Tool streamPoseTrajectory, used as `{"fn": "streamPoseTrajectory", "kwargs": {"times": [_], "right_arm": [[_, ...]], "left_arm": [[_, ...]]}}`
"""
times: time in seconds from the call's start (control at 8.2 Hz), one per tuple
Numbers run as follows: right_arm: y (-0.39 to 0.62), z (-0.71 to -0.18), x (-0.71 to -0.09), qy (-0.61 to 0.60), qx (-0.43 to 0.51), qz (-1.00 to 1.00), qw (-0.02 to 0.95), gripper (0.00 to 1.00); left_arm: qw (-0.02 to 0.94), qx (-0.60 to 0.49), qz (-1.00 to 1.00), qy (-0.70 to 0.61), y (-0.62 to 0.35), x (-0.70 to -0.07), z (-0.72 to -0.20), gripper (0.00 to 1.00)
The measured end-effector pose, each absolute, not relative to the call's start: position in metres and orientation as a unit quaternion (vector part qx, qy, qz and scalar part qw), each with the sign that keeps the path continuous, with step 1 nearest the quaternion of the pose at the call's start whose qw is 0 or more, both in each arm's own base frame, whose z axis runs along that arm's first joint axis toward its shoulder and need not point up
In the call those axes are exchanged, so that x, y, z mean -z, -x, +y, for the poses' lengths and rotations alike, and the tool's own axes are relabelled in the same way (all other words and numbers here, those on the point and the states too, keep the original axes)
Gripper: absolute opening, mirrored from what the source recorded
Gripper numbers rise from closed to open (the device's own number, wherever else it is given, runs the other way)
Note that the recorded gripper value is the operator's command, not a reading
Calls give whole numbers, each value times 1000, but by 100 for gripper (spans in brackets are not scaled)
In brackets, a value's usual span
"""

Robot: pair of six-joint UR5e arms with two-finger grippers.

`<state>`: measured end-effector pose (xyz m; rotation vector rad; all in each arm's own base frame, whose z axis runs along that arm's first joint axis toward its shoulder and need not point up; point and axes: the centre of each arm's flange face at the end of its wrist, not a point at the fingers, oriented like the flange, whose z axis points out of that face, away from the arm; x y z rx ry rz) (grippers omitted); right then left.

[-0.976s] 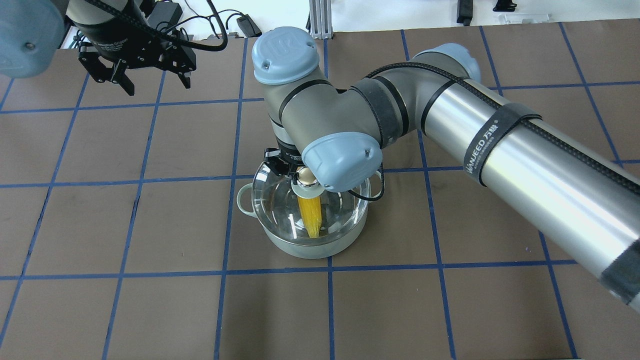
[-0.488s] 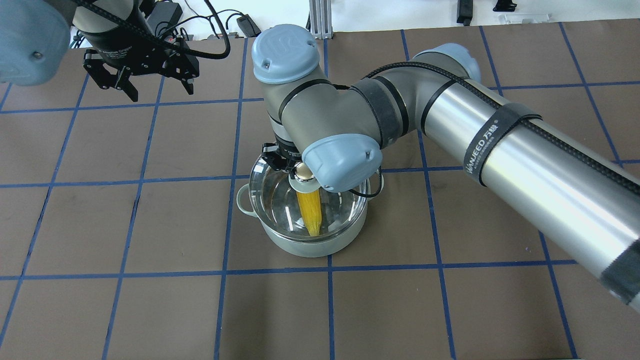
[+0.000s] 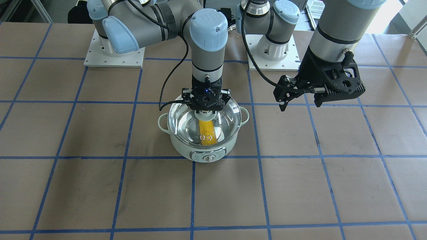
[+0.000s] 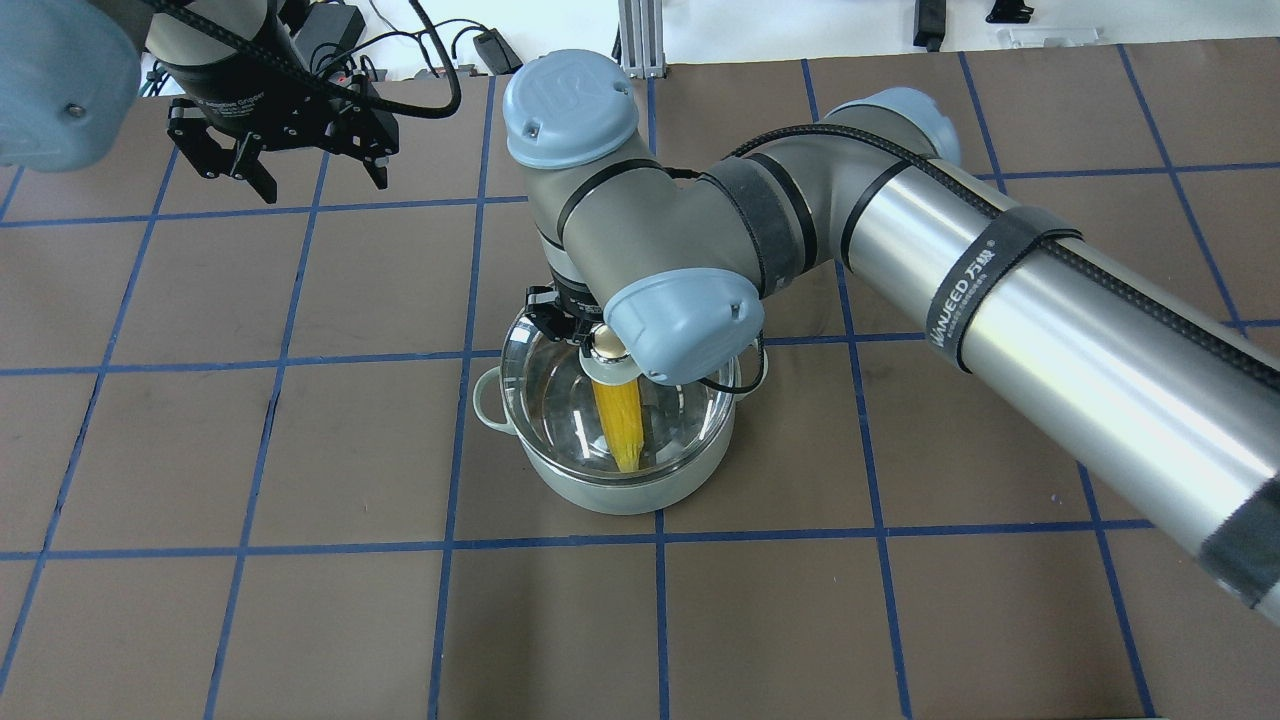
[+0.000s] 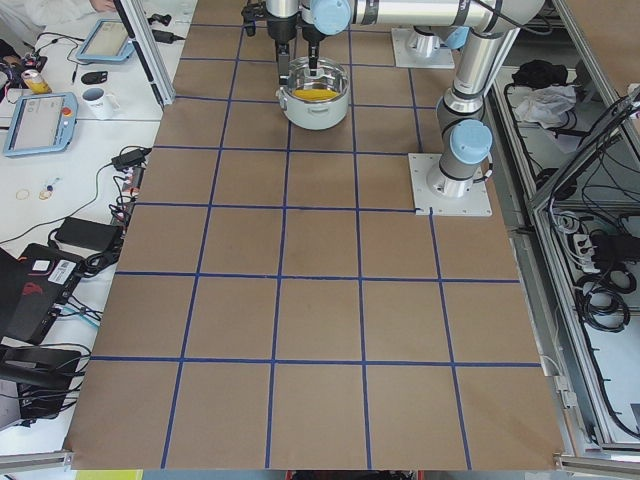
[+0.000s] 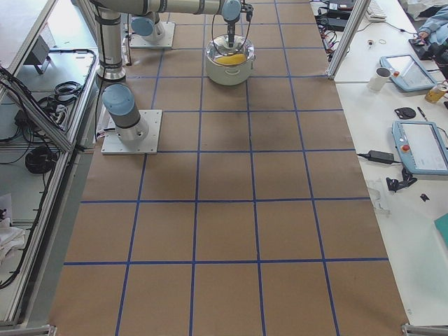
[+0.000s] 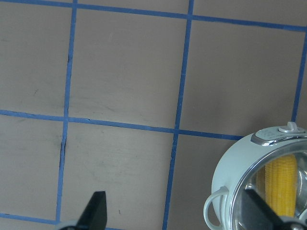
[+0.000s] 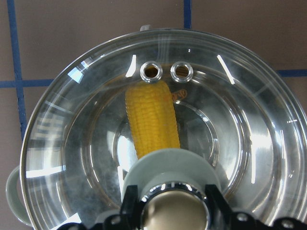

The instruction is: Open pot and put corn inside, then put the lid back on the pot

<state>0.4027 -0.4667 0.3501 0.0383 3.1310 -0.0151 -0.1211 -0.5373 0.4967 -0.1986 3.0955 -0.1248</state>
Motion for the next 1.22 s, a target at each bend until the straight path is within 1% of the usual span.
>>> {"fn": "streamPoseTrajectory", "kwargs": {"times": [0.12, 0.24, 0.37, 0.49, 0.61, 0.73, 0.85, 0.98, 1.1, 1.22], "right_arm": [[-402, -467, -350, -12, 5, 1000, 4, 53], [-402, -467, -349, -12, 5, 1000, 3, 63], [-403, -467, -348, -12, 5, 1000, 2, 72], [-403, -468, -347, -12, 4, 1000, 2, 75], [-403, -468, -347, -12, 3, 1000, 2, 73], [-403, -468, -346, -13, 3, 1000, 2, 55], [-403, -468, -346, -14, 2, 1000, 2, 32], [-403, -468, -345, -17, 1, 1000, 2, 19], [-403, -468, -346, -18, 1, 1000, 3, 14], [-403, -468, -346, -19, 0, 1000, 5, 11]], "left_arm": [[19, 40, 997, 64, 121, -497, -537, 100], [19, 41, 997, 64, 121, -497, -537, 100], [19, 41, 997, 64, 121, -497, -537, 100], [19, 41, 997, 64, 121, -497, -537, 100], [19, 41, 997, 64, 121, -497, -537, 100], [19, 41, 997, 64, 121, -497, -537, 100], [19, 41, 997, 64, 121, -497, -538, 100], [19, 41, 997, 65, 121, -496, -538, 100], [19, 40, 997, 65, 121, -496, -538, 100], [19, 40, 997, 65, 121, -496, -538, 100]]}}
